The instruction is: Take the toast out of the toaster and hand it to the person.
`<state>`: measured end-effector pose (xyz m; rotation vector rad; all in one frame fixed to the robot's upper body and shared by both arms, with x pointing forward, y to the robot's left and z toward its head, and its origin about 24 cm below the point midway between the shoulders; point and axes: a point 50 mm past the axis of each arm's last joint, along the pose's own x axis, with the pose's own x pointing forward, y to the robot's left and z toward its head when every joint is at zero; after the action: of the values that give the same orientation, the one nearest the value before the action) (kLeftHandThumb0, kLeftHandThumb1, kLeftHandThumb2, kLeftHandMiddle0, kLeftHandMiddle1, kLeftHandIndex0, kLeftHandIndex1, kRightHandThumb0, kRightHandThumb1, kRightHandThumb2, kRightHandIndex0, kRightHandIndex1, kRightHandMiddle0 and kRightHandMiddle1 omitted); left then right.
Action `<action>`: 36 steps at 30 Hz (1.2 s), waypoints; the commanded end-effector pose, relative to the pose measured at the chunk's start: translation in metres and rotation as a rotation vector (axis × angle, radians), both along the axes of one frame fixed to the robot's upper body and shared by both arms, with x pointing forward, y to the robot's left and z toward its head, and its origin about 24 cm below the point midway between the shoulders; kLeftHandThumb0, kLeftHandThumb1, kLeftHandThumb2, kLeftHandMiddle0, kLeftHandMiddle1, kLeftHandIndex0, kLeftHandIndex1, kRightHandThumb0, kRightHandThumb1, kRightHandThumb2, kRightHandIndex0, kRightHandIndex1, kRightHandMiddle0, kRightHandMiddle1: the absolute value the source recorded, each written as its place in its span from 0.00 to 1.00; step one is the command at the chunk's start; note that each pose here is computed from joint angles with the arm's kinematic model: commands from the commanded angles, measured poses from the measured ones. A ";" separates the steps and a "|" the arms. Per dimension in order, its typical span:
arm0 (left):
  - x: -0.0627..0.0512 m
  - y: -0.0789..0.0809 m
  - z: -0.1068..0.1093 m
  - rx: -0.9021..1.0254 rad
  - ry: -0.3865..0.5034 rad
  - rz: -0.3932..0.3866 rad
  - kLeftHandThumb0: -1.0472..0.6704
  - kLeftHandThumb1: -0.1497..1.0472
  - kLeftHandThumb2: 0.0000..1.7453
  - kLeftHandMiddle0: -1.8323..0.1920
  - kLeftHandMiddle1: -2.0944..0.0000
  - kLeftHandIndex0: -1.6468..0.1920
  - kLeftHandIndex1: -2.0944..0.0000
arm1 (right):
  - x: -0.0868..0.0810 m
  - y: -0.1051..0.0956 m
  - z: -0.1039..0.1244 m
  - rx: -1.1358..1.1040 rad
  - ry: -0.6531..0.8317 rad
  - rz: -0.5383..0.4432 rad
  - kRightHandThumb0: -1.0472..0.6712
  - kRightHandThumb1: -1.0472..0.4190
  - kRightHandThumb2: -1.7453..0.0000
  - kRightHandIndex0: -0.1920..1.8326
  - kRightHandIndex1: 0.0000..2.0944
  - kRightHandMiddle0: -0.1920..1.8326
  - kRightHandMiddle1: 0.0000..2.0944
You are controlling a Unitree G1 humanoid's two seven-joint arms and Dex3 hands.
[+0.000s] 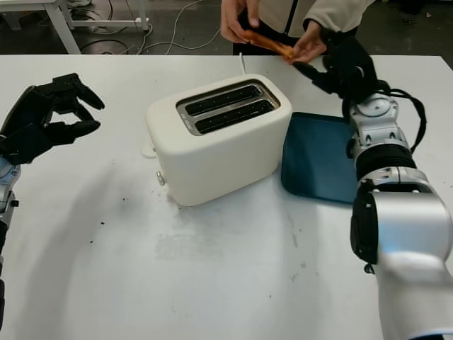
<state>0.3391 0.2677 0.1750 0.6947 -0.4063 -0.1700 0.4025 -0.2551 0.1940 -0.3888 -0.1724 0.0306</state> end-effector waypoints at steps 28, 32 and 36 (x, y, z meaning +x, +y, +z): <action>-0.061 -0.028 -0.066 -0.462 0.020 0.109 0.00 0.89 0.07 0.73 0.36 0.75 0.39 | -0.170 0.051 -0.086 0.392 -0.202 0.174 0.16 0.09 0.90 0.18 0.03 0.20 0.00; -0.070 -0.042 -0.084 -0.519 0.086 0.088 0.00 0.89 0.04 0.73 0.38 0.75 0.40 | -0.177 0.061 -0.099 0.441 -0.122 0.186 0.16 0.09 0.90 0.15 0.01 0.17 0.00; -0.073 -0.052 -0.094 -0.571 0.102 0.103 0.00 0.89 0.05 0.75 0.36 0.78 0.37 | -0.179 0.071 -0.111 0.483 -0.036 0.205 0.14 0.09 0.88 0.14 0.01 0.16 0.00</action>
<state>0.2677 0.2176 0.0814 0.1560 -0.2974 0.0001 0.2247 -0.1880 0.0848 0.0789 -0.2682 0.1693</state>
